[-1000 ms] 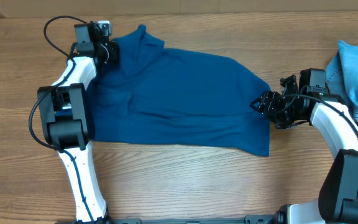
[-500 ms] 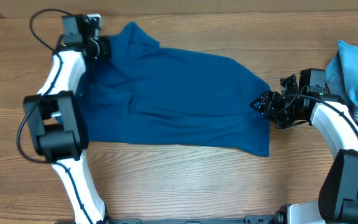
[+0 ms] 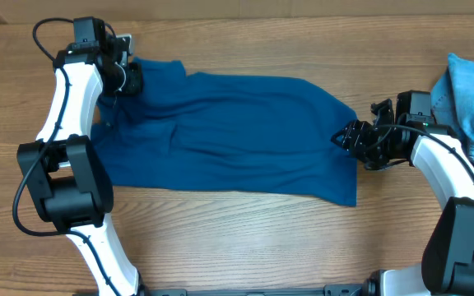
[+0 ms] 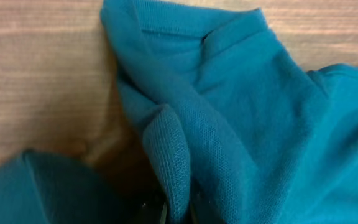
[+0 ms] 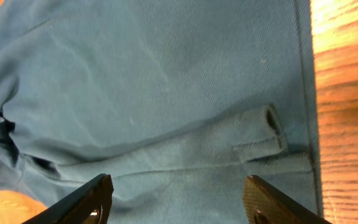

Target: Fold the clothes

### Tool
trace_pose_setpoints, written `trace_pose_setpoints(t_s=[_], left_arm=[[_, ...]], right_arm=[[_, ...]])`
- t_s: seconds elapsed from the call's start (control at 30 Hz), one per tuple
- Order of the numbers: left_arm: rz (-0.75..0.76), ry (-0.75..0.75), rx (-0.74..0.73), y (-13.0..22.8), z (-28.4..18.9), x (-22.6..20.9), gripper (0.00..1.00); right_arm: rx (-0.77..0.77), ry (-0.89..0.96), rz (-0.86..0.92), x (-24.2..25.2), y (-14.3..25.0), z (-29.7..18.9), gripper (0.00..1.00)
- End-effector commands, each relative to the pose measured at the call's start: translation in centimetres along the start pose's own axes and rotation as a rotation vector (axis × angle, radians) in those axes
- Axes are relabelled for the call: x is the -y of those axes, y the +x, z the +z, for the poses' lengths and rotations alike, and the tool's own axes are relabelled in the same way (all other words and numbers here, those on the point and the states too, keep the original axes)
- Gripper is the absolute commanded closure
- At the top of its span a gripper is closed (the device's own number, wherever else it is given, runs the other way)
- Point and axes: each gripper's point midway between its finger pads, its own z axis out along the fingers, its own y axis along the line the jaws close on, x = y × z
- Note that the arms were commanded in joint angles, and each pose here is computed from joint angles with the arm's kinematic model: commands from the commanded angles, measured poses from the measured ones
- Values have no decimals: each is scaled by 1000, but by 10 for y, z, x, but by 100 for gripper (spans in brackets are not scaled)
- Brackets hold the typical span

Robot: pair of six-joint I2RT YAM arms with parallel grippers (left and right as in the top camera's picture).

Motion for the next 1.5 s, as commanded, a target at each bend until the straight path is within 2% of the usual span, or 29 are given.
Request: trace_pose_setpoints(t_s=[0.0,0.23,0.27,0.3,0.33,0.37,0.4,0.53,0.6,0.7,0.83,0.93,1.0,1.23,1.33,1.47], left_arm=[[24,-83,17,-5,-20,-9,90],[-9,-107,-153,37,-23,-12,91],[-12,-109,-178,43,-24,-13,86],[-14,-118,-194,47,-25,-14,74],[-13,-125,-195,47,-25,-15,68],[-11,-141,-182,44,-25,-18,57],[-8,-152,-164,39,-25,-21,39],[-51,-161,-49,12,-22,-23,29],[-78,-115,37,-9,-21,-16,25],[-62,42,169,-42,-22,11,23],[-89,93,268,-69,-19,30,20],[-40,145,309,-80,-7,56,16],[-19,146,308,-80,7,67,13],[-29,157,199,-53,67,78,17],[-44,149,182,-49,74,75,20],[-76,74,179,-47,77,61,16]], right_arm=[[66,35,-27,4,-17,-2,26],[113,25,-52,0,-29,-3,26],[117,26,-54,0,-30,-3,26],[122,24,-57,0,-31,-4,25],[132,22,-62,-1,-34,-4,25],[152,24,-71,-1,-39,-5,23],[170,21,-81,-3,-43,-5,21],[223,4,-109,-7,-57,-6,21],[218,5,-106,-5,-58,-1,21],[203,14,-89,5,-59,9,21],[214,16,-71,17,-68,19,21],[237,9,-76,19,-76,21,21],[241,7,-79,19,-77,20,21],[212,4,-66,20,-70,22,22],[204,7,-61,20,-68,22,22],[198,8,-58,21,-66,23,22]])
